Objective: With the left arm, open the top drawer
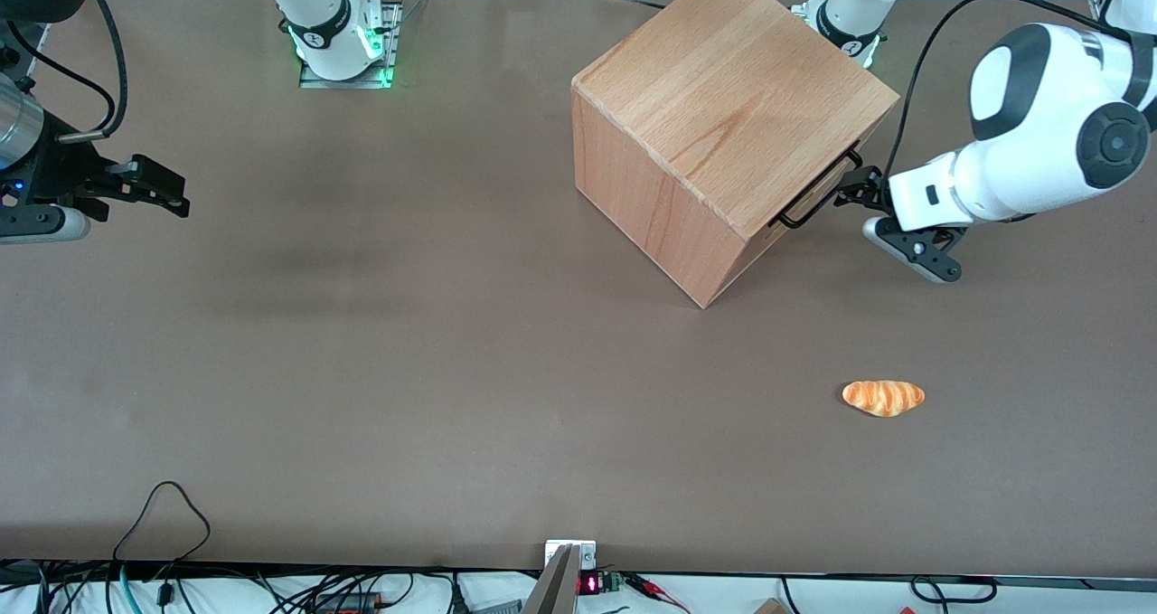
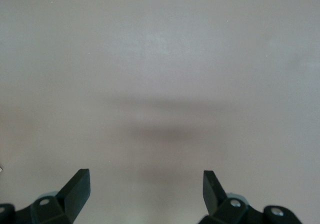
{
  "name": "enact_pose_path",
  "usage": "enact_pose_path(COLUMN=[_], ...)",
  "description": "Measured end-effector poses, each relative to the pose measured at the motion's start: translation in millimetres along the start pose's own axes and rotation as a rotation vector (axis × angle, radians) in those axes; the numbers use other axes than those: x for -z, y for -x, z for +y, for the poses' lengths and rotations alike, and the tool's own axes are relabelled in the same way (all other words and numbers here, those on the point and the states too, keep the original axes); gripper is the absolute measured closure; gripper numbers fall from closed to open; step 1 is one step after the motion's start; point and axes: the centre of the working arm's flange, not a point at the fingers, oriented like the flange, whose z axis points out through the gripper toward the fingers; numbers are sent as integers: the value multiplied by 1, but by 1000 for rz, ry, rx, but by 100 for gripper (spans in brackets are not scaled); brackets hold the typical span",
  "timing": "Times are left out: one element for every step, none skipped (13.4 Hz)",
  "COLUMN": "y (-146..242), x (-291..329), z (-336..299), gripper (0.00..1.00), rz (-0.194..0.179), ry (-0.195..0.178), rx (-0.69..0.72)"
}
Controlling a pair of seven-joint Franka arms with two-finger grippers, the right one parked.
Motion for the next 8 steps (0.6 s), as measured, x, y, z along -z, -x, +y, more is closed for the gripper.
enact_pose_path(y=[0,0,-1,0,1,2,3,4], x=[-3,-5,-7,-10,-13,-16,-19,-22], z=[5,8,10,10,9,8,8,9], gripper=[0,0,0,0,0,0,0,0], rz=[-4,-8,-8,-8,-9,-12,-16,-22], ry=[-1,-2,-3,-3,-3,-2,-1,1], rx=[-9,-14,-19,-28,-39,-49,-53,-57])
